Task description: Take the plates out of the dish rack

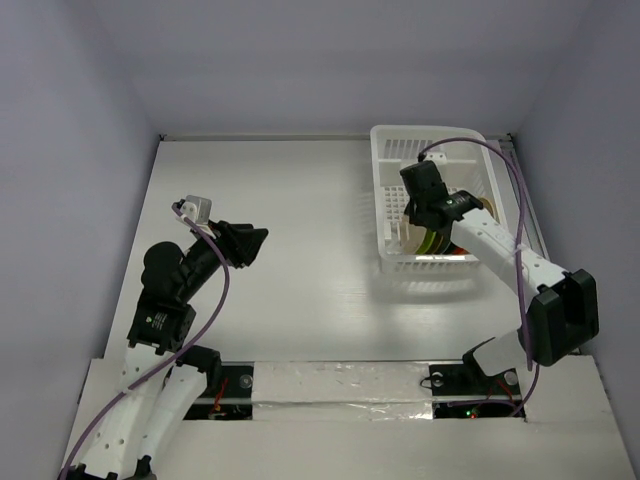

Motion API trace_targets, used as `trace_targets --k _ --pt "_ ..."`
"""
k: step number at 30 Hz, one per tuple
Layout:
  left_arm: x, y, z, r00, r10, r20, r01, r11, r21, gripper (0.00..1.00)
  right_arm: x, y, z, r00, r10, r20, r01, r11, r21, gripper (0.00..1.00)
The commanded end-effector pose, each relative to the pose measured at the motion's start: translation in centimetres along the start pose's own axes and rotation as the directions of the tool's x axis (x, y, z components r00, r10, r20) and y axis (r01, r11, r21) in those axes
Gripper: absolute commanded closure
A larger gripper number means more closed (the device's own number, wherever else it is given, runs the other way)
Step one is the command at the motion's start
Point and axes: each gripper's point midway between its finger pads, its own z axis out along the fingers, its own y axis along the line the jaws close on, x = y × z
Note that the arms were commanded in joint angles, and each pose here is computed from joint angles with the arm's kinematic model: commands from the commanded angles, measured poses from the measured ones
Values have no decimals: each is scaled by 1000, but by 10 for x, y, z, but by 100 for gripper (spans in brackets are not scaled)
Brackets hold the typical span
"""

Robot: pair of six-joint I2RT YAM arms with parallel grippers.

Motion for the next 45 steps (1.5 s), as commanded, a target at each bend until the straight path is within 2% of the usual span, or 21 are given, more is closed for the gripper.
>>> trace_targets --k 1,7,12,26,32,33,37,40,41,43,45 --pt "-25 -15 -1 998 27 63 -30 998 46 58 -17 -4 3 999 22 44 -23 1000 21 69" --pt "-26 -17 -1 998 27 63 -31 998 59 58 -13 -12 9 1000 -14 19 13 996 91 76" --pt "-26 -19 -2 998 28 65 -32 997 66 58 -18 -17 7 999 -46 1 45 992 120 91" --pt "-26 -19 -3 997 31 67 -35 997 65 55 -49 -18 -31 988 -151 32 142 971 194 100" --pt "-25 -21 -4 997 31 65 -35 997 70 55 -66 -18 -49 986 -148 79 128 968 215 100" --pt "-25 -21 -4 997 32 65 -37 997 69 55 -75 -23 -59 987 -116 113 90 972 217 100" --pt "-26 -18 -4 997 31 66 -35 998 53 55 -96 -13 -95 977 -49 209 23 992 124 100" --pt "-29 -14 -4 997 30 76 -32 999 25 56 -108 11 -127 957 25 290 -8 998 -58 100" --pt "-29 -13 -4 997 31 77 -32 999 18 56 -120 21 -141 937 89 339 -40 988 -149 100" --pt "-34 -9 -5 995 35 96 -34 999 -8 56 -116 62 -155 935 124 331 -5 941 -338 100" --pt "-30 -2 -5 997 24 80 -21 999 -41 57 -112 105 -154 934 165 318 1 886 -463 100"
